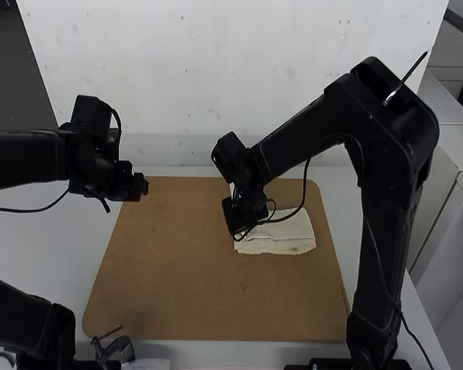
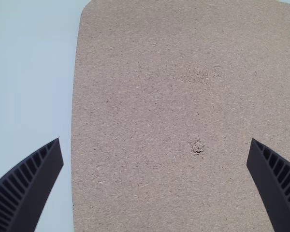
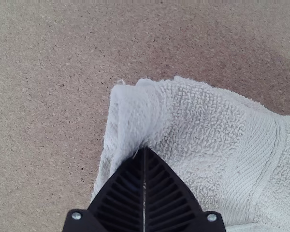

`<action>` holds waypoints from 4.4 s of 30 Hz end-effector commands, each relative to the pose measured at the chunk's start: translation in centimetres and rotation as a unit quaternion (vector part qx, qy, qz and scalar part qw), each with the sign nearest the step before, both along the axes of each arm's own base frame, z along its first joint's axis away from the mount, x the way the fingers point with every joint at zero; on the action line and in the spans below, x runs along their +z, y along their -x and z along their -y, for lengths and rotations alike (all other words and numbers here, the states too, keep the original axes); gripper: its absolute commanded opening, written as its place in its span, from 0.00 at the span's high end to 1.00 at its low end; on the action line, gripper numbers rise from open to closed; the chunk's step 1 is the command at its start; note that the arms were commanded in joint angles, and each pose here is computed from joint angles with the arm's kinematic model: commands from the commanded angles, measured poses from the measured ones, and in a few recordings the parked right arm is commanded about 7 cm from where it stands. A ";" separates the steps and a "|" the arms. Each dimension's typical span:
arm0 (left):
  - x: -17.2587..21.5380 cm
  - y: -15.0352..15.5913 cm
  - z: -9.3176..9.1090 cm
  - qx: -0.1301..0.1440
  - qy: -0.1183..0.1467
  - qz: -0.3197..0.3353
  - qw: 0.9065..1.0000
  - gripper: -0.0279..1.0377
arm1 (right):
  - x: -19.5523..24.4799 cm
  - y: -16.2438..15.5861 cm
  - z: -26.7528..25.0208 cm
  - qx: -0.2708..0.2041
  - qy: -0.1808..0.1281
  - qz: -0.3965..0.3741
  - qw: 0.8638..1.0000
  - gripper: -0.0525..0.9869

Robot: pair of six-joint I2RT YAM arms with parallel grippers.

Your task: Fold the towel.

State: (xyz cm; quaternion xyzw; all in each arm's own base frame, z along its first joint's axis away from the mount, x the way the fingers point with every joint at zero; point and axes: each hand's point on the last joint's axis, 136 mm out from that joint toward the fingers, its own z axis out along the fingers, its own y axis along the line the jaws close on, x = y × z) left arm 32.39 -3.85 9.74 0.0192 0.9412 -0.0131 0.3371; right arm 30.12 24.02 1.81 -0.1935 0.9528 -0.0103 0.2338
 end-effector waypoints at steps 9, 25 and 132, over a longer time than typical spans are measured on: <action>0.0 0.1 -0.5 0.001 -0.006 0.005 1.000 0.06 | 4.5 -3.1 1.8 -0.043 -0.027 0.050 0.997 0.80; 1.6 -0.1 -1.0 0.008 -0.007 0.034 0.999 0.06 | 11.2 -6.4 16.9 -0.172 -0.073 0.156 0.970 0.04; 7.5 8.2 -4.7 0.011 -0.074 0.390 0.918 0.06 | 15.3 5.9 25.0 -0.173 -0.146 0.473 0.851 0.04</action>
